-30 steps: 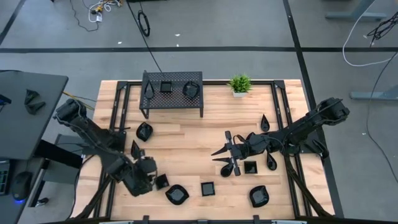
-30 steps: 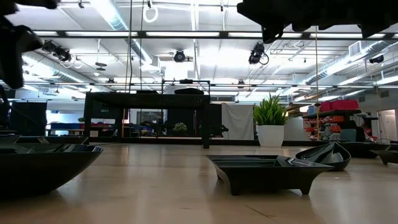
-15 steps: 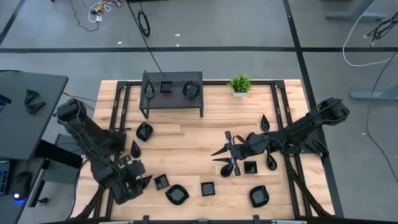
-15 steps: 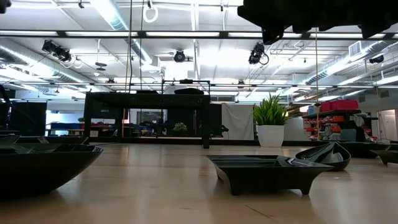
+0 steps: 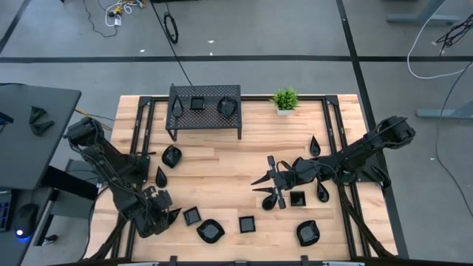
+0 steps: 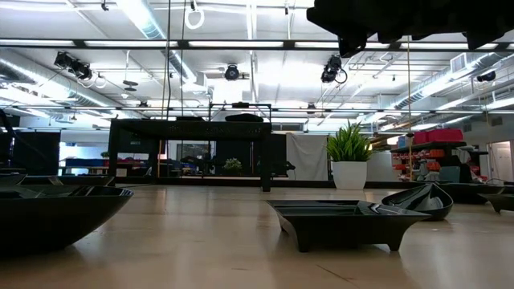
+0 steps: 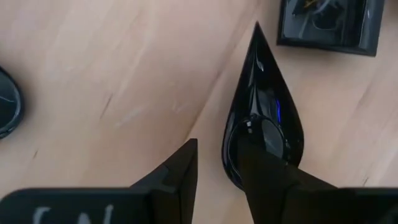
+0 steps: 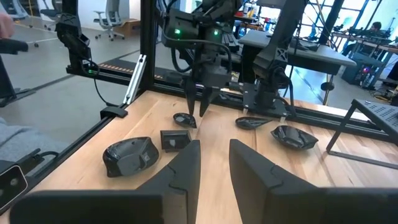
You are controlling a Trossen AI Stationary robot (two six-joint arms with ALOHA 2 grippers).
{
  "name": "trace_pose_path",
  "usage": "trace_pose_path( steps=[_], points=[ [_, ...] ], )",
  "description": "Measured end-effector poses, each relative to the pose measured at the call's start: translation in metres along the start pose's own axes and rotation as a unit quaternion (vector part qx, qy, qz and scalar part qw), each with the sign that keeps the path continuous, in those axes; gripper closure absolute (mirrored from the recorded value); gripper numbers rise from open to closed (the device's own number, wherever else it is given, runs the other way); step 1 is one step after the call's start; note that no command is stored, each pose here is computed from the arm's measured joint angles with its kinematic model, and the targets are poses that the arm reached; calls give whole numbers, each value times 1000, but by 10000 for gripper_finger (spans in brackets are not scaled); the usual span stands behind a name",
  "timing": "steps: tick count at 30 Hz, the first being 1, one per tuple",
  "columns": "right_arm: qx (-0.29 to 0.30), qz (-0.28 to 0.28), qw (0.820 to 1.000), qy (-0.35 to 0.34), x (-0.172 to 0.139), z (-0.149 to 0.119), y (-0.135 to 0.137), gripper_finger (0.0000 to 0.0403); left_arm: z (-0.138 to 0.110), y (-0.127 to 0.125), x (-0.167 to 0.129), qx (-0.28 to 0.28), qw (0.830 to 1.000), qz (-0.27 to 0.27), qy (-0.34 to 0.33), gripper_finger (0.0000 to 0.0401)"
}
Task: Pick & Place Mini shaped plates
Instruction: Stack the black drop shaped plate on top of the black drop shaped plates on the shelf
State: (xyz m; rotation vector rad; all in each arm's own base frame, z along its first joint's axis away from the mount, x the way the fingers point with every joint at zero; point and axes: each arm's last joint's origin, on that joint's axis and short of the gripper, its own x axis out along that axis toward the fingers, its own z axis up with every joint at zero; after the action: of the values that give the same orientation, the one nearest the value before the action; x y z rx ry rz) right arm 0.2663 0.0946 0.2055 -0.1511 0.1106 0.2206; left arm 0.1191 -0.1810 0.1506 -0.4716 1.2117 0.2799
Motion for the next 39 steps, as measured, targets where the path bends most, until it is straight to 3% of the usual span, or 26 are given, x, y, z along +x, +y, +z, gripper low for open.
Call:
trace_pose_path(
  steps=[10,18,25,33,39],
  points=[
    [0,0,1000,0,0,0,0,317,-2,7,7,29,1000,4,-11,294],
    [0,0,1000,0,0,0,0,317,-2,4,10,55,998,-23,-26,349],
    [-1,1,1000,3,0,-1,0,317,0,1,9,28,999,-33,-31,396],
    [-2,0,1000,3,0,-1,0,317,22,-9,1,3,999,-28,-42,397],
    [-3,0,1000,3,0,-1,0,317,46,-10,-16,-19,999,16,-44,398]
  ],
)
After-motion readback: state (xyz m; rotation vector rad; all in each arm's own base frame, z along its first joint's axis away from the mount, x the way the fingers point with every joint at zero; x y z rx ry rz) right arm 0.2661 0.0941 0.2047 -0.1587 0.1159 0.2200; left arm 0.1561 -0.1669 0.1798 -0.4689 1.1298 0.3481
